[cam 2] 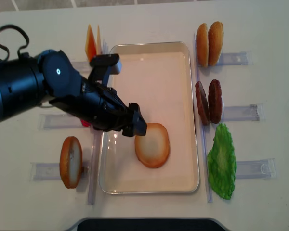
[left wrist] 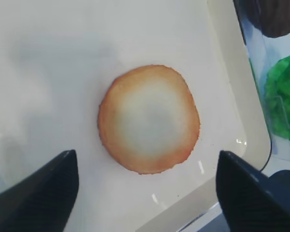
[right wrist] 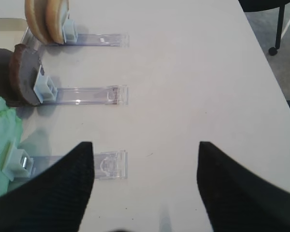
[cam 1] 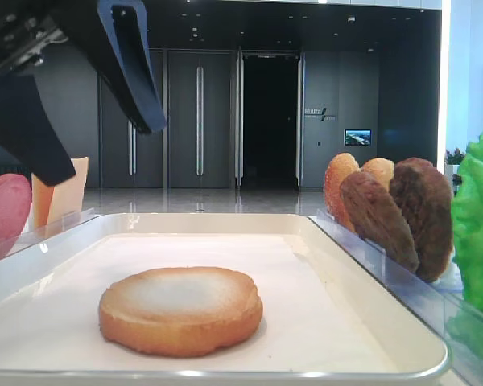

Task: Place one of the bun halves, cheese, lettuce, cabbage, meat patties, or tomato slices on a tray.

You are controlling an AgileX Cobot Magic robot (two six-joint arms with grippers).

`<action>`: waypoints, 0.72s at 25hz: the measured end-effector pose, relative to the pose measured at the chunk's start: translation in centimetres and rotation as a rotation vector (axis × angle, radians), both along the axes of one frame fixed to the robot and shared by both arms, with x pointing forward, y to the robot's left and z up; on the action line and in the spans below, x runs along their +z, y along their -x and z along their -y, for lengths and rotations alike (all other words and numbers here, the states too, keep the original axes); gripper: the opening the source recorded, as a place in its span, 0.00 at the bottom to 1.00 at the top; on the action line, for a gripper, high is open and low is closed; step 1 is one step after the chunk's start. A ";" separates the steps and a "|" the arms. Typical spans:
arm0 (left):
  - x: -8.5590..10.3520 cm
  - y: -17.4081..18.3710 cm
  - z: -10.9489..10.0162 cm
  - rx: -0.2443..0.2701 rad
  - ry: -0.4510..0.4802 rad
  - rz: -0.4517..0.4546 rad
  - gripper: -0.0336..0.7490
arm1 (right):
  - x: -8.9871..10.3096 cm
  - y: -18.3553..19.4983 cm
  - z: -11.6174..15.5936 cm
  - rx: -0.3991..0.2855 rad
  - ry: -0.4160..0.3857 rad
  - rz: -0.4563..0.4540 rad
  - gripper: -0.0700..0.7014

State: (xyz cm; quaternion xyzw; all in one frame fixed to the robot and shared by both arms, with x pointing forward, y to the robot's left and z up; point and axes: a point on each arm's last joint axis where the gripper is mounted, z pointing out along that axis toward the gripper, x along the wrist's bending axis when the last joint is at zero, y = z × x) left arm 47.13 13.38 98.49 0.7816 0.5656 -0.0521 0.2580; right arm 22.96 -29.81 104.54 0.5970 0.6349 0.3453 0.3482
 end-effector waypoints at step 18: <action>5.2 -0.5 -12.6 0.264 -0.553 -0.119 0.93 | 0.0 0.0 0.0 0.000 0.000 0.000 0.70</action>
